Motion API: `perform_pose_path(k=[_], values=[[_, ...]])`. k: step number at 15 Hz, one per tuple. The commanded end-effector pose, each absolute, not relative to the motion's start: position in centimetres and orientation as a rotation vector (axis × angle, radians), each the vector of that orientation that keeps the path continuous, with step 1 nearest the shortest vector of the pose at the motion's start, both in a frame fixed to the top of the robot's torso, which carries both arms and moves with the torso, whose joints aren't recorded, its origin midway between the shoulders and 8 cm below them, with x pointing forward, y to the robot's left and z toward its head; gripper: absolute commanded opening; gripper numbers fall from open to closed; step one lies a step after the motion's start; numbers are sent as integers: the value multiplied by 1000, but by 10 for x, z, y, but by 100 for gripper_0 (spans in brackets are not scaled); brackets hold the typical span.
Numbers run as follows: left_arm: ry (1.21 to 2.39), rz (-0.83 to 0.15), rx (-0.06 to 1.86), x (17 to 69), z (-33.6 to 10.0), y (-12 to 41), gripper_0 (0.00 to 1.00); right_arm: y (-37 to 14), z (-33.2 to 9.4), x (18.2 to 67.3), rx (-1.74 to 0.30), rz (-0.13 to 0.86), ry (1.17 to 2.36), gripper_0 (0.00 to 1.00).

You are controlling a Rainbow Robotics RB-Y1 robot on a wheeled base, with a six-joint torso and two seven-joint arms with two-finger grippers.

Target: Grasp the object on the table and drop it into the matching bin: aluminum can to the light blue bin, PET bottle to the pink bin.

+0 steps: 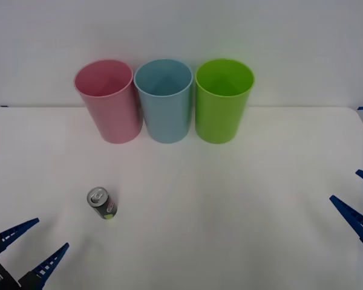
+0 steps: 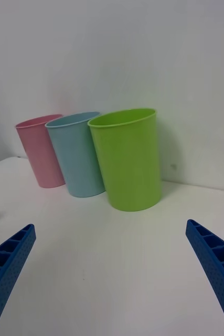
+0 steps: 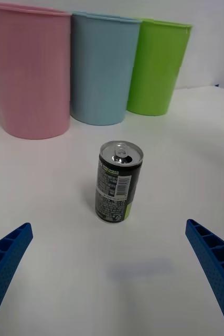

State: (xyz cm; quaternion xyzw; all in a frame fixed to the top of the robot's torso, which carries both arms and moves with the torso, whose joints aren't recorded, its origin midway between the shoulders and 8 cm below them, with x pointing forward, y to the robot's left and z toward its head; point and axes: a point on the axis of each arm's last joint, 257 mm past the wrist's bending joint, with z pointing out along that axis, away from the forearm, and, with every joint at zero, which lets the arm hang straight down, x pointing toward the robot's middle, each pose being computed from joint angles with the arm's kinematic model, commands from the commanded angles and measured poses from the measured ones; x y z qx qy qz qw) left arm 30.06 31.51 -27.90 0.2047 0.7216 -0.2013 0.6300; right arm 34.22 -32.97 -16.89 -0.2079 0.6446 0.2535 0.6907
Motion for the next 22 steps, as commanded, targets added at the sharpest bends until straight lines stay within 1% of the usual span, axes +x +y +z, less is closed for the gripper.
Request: perform_pose_path(k=[1, 6, 13, 19, 22], values=[[1644, -476, 425, 307, -281, 307, 100, -330, -169, 342, -465, 567, 1441, 100], [1656, -467, 432, 323, -286, 298, 100, -330, -169, 342, -465, 567, 1441, 100], [1651, -489, 472, 356, -300, 283, 100, -330, -169, 342, -465, 567, 1441, 100], [1643, -513, 500, 371, -311, 267, 100, -330, -169, 342, -465, 567, 1441, 100], [1622, -487, 515, 381, -319, 262, 100, -330, -169, 342, -465, 567, 1441, 100]])
